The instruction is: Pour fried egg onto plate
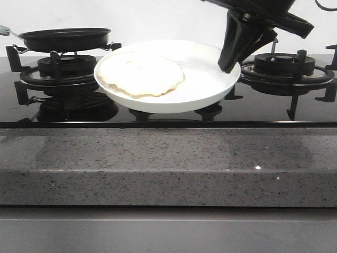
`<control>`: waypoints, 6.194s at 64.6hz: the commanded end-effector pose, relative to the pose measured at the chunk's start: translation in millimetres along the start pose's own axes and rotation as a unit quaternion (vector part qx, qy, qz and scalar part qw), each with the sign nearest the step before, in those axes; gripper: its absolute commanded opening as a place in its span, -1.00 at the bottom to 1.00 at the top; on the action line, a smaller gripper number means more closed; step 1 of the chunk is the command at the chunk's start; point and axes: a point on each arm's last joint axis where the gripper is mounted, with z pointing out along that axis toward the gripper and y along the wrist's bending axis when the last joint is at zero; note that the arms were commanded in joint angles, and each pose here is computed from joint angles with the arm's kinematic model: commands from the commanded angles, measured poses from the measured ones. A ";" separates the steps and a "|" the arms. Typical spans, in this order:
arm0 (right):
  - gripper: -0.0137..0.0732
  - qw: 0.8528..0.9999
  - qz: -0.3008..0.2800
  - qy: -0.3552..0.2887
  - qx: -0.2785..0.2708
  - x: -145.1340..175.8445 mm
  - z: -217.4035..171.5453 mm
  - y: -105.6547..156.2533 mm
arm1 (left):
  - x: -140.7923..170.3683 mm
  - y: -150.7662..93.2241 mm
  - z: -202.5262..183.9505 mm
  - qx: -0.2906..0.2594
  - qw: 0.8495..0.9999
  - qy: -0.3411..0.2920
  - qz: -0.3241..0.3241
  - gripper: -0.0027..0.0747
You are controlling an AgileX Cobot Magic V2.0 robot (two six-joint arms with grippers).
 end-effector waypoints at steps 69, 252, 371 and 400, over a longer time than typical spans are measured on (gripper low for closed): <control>-0.84 0.995 -0.005 -0.094 -0.019 -18.7 -27.1 10.2 | 119.2 -41.8 -51.9 -0.028 0.998 -0.010 0.051 0.37; -0.36 0.951 -0.093 -0.267 0.124 222.1 -175.3 -24.5 | 117.9 -42.3 -51.9 -0.026 0.998 -0.018 0.052 -0.13; -0.84 0.956 -0.090 -0.251 0.125 229.7 -167.6 -28.0 | 323.1 8.5 -15.0 0.008 0.917 -0.386 -0.103 -0.98; -0.84 0.956 -0.090 -0.251 0.125 229.7 -167.6 -28.0 | 323.1 8.2 -14.3 -0.018 0.920 -0.389 -0.035 -0.98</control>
